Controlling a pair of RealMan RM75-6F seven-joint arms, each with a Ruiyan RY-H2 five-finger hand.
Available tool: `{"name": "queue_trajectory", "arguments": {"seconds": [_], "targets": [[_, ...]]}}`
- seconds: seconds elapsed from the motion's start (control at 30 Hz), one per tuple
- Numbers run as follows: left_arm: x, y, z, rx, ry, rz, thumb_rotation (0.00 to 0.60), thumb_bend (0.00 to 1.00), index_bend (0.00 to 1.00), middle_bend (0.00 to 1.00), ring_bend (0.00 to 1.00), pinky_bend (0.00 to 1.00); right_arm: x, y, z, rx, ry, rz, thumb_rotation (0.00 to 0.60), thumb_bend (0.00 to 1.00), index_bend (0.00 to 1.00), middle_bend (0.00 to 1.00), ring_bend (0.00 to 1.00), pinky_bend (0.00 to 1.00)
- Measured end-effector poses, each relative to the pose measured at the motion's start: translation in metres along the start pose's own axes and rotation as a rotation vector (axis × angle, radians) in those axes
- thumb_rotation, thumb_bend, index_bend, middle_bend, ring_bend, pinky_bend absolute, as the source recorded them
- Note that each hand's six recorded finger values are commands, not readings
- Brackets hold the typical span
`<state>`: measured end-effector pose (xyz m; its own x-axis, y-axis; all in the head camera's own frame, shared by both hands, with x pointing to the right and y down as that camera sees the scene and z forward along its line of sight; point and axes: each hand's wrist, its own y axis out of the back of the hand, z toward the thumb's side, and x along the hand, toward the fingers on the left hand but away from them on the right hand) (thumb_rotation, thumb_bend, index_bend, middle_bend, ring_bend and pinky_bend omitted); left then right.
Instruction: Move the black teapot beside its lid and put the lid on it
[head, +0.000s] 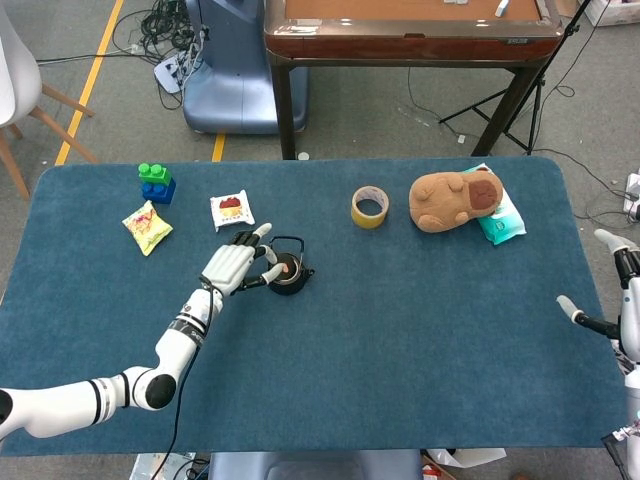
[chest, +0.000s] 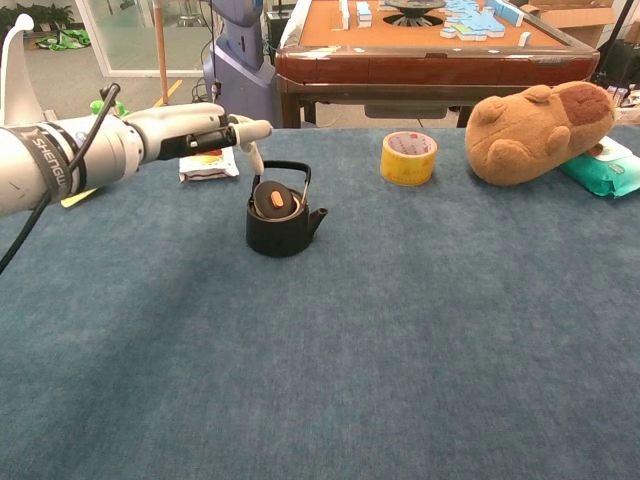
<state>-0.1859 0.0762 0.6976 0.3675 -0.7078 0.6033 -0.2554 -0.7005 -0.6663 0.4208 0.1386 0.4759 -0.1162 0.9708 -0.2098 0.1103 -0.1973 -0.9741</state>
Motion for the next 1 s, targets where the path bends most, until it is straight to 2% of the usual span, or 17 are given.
{"name": "queue_trajectory", "arguments": {"seconds": [0.03,0.1,0.13,0.2,0.27,0.4,0.5,0.6,0.7,0.8,1.0], "targets": [[0.0,0.001,-0.001,0.012,-0.001,0.009,0.0,0.24,0.4,0.08,0.0,0.0,0.0,0.0,0.0,0.001,-0.001,-0.001,0.6,0.08,0.21,0.25,0.04,0.06],[0.002,0.003,-0.003,0.045,0.0,0.031,0.0,0.24,0.41,0.24,0.09,0.06,0.0,0.001,-0.001,0.003,-0.004,-0.003,0.6,0.08,0.22,0.25,0.04,0.06],[0.003,0.004,-0.005,0.055,0.003,0.039,0.0,0.24,0.41,0.3,0.15,0.12,0.0,0.001,-0.002,0.002,-0.005,-0.004,0.6,0.08,0.22,0.25,0.04,0.06],[0.005,0.005,-0.008,0.076,0.005,0.054,0.0,0.24,0.43,0.46,0.32,0.34,0.0,0.001,-0.002,0.002,-0.006,-0.003,0.6,0.08,0.23,0.25,0.04,0.06],[0.006,0.006,-0.01,0.094,0.002,0.065,0.0,0.24,0.45,0.58,0.43,0.49,0.0,0.001,-0.001,0.003,-0.004,-0.003,0.6,0.08,0.23,0.25,0.04,0.06],[0.008,0.004,-0.012,0.125,-0.008,0.07,0.0,0.24,0.47,0.79,0.62,0.7,-0.001,0.001,0.0,0.004,-0.003,-0.006,0.6,0.08,0.23,0.26,0.04,0.06],[0.008,0.002,-0.011,0.134,-0.02,0.067,0.0,0.24,0.48,0.93,0.74,0.81,-0.001,0.001,0.001,0.004,-0.004,-0.006,0.6,0.08,0.23,0.26,0.04,0.06],[0.007,0.002,-0.011,0.134,-0.031,0.059,0.0,0.24,0.48,1.0,0.87,0.92,-0.001,0.0,0.001,0.005,-0.005,-0.005,0.6,0.08,0.23,0.26,0.04,0.06],[0.006,-0.001,-0.011,0.141,-0.036,0.035,0.0,0.24,0.45,1.0,0.97,1.0,-0.001,0.0,0.002,0.004,-0.005,-0.005,0.6,0.08,0.23,0.26,0.04,0.06],[0.007,-0.005,-0.011,0.144,-0.037,-0.001,0.0,0.24,0.41,1.0,1.0,1.0,-0.001,0.0,0.002,0.004,-0.005,-0.006,0.6,0.08,0.23,0.26,0.04,0.06],[0.007,-0.009,-0.016,0.153,-0.026,-0.056,0.0,0.24,0.31,1.0,1.0,1.0,-0.001,0.0,0.001,0.006,-0.011,-0.005,0.6,0.08,0.24,0.27,0.04,0.06]]}}
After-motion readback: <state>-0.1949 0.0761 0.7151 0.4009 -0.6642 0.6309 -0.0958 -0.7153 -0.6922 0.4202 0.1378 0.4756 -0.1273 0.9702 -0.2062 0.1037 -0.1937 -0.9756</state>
